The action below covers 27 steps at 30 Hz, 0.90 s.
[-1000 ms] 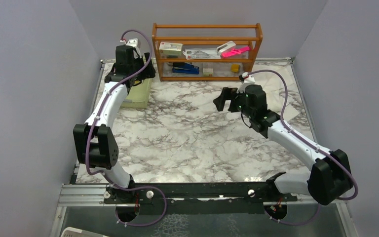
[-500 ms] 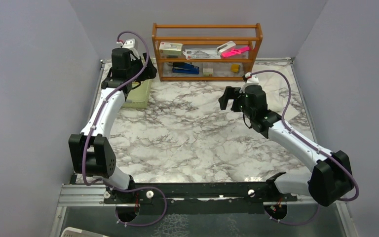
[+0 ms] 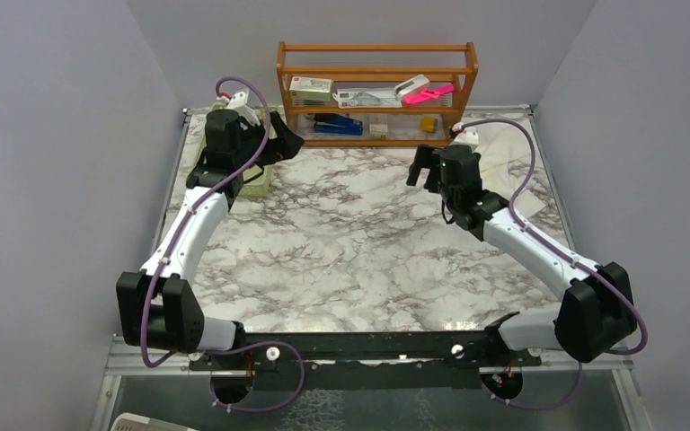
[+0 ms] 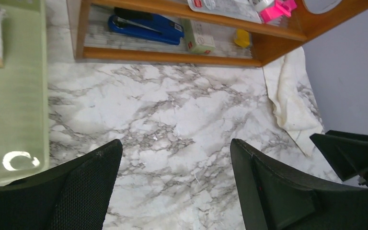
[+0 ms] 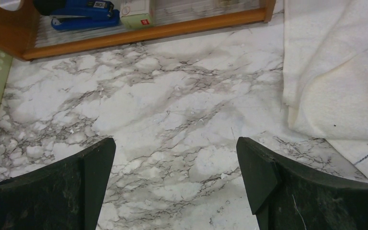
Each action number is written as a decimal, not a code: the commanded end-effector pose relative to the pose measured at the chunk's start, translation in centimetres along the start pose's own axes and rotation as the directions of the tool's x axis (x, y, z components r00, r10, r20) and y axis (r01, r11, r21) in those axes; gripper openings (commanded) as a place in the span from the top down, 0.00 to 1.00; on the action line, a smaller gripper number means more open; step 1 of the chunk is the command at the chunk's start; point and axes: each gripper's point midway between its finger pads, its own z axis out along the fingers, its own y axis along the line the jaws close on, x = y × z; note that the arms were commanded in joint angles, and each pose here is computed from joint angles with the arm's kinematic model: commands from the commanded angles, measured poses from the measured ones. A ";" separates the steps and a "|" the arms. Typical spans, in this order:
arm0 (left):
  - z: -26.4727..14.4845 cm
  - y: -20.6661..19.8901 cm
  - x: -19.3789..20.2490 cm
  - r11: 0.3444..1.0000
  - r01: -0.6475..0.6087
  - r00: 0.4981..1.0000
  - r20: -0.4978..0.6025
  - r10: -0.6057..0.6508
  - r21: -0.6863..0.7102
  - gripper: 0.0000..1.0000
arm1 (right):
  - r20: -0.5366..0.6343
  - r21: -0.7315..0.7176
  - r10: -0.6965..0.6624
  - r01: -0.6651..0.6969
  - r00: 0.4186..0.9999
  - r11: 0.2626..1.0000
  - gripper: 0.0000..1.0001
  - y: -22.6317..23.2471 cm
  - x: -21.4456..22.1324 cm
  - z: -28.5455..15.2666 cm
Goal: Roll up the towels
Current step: Move the towel to the center of the board.
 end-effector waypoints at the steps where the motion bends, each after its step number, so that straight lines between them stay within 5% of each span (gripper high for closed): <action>1: -0.7 -3.1 1.1 0.991 0.044 0.999 -0.004 -0.044 0.125 0.14 | 0.037 0.132 0.016 -0.021 0.999 0.991 0.00 -2.7 -0.9 0.6; 5: -0.2 -4.7 3.6 0.984 0.055 0.997 -0.056 -0.046 0.170 0.14 | -0.041 0.125 0.210 -0.204 0.977 0.971 0.01 -7.7 -0.4 3.0; 8: 0.2 -5.8 5.4 0.982 0.047 0.995 -0.097 -0.030 0.185 0.09 | 0.038 0.270 0.275 -0.275 0.961 0.923 0.03 -12.6 -1.5 3.9; 12: 0.6 -7.0 7.4 0.978 0.041 0.989 -0.149 -0.010 0.206 0.09 | 0.080 0.541 0.269 -0.269 0.960 0.797 0.00 -18.4 -1.8 5.1; 18: 0.8 -7.7 8.7 0.975 0.032 0.982 -0.189 0.010 0.219 0.09 | -0.117 0.701 0.294 -0.131 0.948 0.701 0.00 -22.2 1.6 9.9; 27: 1.0 -7.5 10.1 0.977 0.011 0.973 -0.229 0.039 0.213 0.09 | -0.195 0.624 0.290 -0.110 0.937 0.774 0.00 -21.7 5.1 14.2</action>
